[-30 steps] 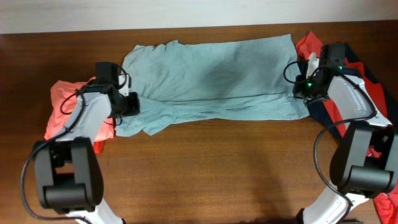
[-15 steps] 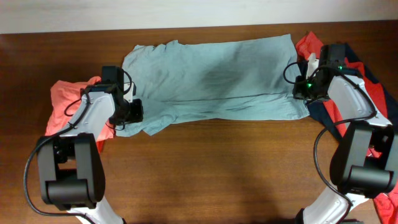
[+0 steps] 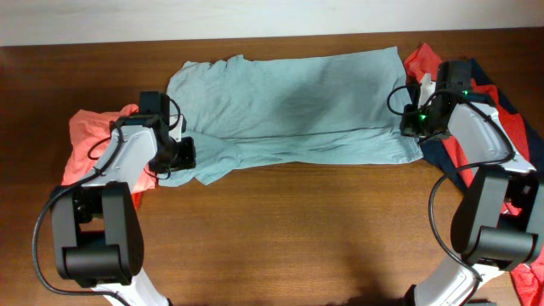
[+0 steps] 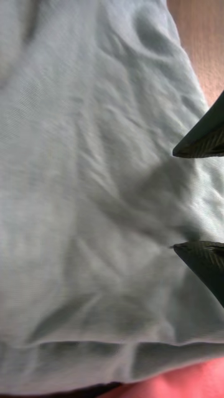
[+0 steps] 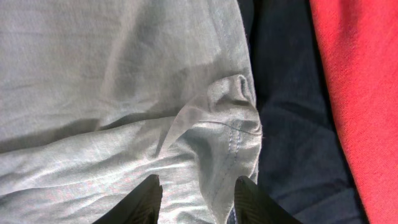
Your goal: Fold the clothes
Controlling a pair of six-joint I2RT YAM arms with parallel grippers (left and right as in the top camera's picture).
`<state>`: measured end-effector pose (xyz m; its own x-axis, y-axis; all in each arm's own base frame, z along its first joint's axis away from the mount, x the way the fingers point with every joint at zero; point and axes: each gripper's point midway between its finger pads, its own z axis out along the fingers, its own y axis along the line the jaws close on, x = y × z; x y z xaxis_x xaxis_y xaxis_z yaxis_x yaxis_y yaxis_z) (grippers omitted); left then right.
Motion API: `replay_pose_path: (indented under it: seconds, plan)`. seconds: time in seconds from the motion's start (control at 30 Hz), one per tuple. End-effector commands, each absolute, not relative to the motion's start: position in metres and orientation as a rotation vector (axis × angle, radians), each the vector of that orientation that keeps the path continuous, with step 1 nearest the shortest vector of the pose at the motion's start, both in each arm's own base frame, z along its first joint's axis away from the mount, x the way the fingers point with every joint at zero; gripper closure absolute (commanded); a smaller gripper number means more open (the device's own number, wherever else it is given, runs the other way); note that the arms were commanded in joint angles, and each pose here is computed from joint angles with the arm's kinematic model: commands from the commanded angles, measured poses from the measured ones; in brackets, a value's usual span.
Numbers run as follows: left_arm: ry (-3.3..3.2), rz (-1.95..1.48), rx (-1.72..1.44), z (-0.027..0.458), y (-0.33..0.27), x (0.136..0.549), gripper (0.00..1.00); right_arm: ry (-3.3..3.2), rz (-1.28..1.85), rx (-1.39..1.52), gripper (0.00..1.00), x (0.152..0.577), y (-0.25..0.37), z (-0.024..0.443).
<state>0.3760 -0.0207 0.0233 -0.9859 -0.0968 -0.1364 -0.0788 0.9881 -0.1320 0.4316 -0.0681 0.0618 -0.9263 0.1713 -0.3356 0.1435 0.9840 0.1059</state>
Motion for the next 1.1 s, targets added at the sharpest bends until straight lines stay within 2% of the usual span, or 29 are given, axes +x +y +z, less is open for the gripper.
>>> replay_pose_path:
  seconds: [0.0, 0.27, 1.07]
  plan:
    - [3.025, -0.131, -0.138, 0.024, -0.014, 0.369, 0.56, 2.762, 0.117, 0.227, 0.57, 0.435, -0.07, 0.069]
    - [2.994, 0.209, -0.242, 0.054, 0.025, 0.355, 0.49, 2.761, 0.117, 0.227, 0.57, 0.435, -0.07, 0.069]
    - [3.028, 0.084, -0.309, 0.024, 0.017, 0.338, 0.51, 2.763, 0.118, 0.228, 0.57, 0.434, -0.07, 0.069]
